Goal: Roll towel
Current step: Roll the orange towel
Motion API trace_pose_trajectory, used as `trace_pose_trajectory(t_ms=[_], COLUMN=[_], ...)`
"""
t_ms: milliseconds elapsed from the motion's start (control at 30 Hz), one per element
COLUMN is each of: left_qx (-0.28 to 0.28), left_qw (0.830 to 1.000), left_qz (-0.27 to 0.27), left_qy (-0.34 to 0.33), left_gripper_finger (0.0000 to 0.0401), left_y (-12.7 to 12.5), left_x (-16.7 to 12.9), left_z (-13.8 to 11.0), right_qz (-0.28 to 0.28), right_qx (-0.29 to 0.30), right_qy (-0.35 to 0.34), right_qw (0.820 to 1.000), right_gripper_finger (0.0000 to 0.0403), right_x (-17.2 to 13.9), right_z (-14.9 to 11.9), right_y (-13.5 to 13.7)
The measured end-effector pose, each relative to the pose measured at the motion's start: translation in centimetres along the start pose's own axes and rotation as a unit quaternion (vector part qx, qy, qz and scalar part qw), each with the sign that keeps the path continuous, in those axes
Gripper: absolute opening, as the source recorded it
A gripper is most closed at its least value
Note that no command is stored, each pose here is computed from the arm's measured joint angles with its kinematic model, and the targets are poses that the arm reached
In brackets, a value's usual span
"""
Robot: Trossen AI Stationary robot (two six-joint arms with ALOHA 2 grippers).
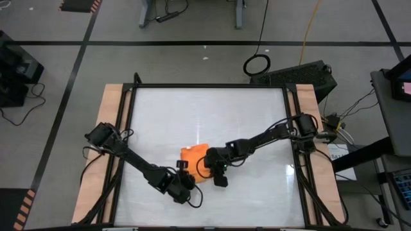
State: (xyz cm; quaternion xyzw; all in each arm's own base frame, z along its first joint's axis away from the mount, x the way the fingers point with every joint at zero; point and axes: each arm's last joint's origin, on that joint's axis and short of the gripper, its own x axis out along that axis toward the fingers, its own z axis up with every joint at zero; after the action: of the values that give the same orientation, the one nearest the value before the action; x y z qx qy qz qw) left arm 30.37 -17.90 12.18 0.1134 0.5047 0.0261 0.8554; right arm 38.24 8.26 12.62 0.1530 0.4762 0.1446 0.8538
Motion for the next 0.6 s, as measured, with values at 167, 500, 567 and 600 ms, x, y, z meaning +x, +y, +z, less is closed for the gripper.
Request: trace_pose_trajectory(t_ms=[167,500,567,600], left_qx=[-0.014,-0.051,-0.064,-0.071], left_qw=[1.000,0.998,0.997,0.997], left_qz=[-0.006,-0.032,-0.038,-0.040], left_qy=[0.004,0.009,0.005,0.003], left_gripper_finger=[0.0026,0.0024,0.0022,0.0022], left_y=[0.0,-0.1,-0.1,-0.1], left_x=[0.1,0.2,0.0,0.0], left_z=[0.0,0.0,0.1,0.2], right_qz=[0.021,0.023,0.014,0.009], right_qx=[-0.008,-0.125,-0.162,-0.182], right_qy=[0.003,0.004,0.007,0.009], right_qw=[1.000,0.992,0.987,0.983], right_gripper_finger=[0.0045,0.0193,0.0201,0.0201], right_x=[-0.1,-3.6,-4.1,-4.3], right_z=[0.1,0.6,0.4,0.3], right_y=[0.0,1.8,2.5,3.0])
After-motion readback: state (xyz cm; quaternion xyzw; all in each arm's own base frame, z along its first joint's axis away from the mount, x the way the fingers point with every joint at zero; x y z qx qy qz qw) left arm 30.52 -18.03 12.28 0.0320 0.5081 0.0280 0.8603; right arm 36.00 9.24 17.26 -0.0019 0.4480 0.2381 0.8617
